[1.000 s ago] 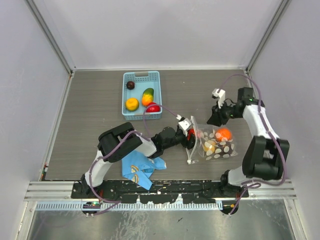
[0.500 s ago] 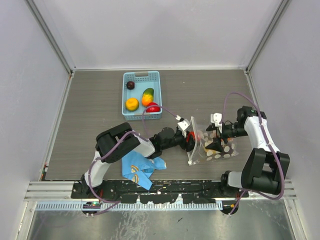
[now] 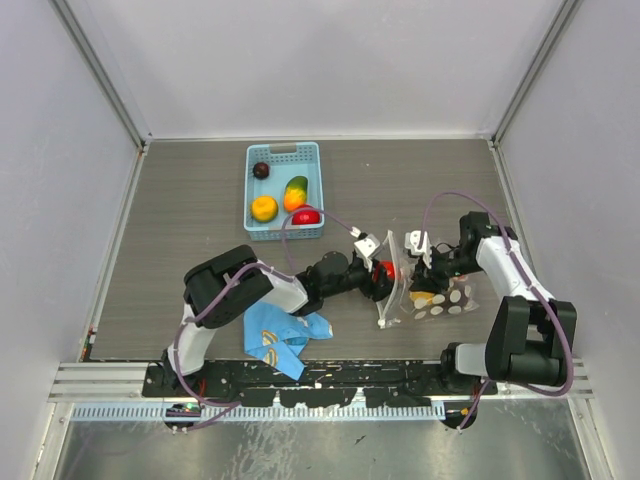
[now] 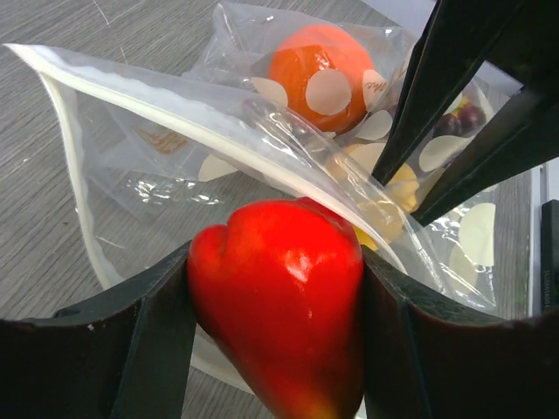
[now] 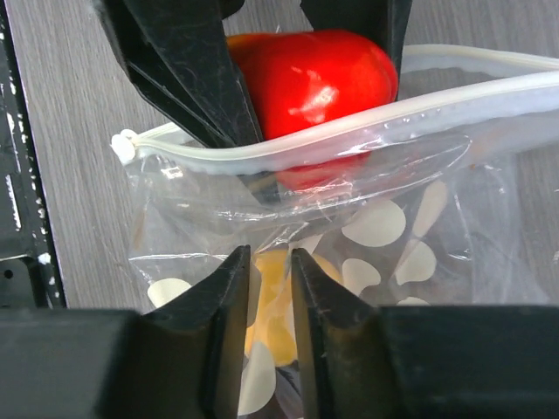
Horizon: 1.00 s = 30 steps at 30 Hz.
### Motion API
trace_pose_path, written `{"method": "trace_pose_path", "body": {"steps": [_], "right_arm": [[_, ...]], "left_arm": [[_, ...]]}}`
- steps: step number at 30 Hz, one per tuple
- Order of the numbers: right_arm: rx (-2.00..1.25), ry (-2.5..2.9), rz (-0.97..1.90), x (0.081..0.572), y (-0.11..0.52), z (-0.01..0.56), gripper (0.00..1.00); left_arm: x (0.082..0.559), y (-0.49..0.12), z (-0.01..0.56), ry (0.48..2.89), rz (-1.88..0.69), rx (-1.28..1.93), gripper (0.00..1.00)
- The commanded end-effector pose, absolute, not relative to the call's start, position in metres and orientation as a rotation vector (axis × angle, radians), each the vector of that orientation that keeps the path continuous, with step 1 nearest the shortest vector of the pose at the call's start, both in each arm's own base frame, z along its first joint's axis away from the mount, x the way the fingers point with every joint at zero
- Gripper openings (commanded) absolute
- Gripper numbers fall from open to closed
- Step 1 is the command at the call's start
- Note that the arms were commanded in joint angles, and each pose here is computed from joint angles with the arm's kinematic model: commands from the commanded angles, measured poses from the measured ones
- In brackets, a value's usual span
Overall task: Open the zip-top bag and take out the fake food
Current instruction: Pick up the fake fruit from the zipper food storage bag.
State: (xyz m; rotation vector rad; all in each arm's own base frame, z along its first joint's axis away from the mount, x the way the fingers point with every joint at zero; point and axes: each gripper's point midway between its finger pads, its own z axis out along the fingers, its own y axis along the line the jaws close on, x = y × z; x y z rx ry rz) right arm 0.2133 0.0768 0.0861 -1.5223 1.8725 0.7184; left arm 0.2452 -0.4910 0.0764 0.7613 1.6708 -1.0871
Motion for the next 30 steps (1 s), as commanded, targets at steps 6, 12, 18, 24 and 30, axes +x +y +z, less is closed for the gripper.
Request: {"method": "trace_pose_path", "body": {"steps": [6, 12, 18, 24, 30], "right_arm": [[-1.536, 1.923, 0.623, 0.232, 0.068, 0.092, 0.08], [-1.541, 1.917, 0.604, 0.235, 0.066, 0.095, 0.01], [-1.547, 1.936, 0.634, 0.234, 0.066, 0.094, 0.01], [-1.547, 1.929, 0.621, 0.235, 0.065, 0.094, 0.01], [-1.548, 1.932, 0.620, 0.235, 0.065, 0.094, 0.01]], "left_arm": [[0.241, -0.483, 0.119, 1.618, -1.138, 0.711, 0.11], [0.238, -0.475, 0.125, 1.674, -1.176, 0.664, 0.08], [0.241, -0.460, 0.127, 1.792, -1.214, 0.564, 0.05], [0.245, -0.443, 0.128, 1.883, -1.171, 0.523, 0.05], [0.255, -0.420, 0.131, 1.939, -1.093, 0.478, 0.04]]}}
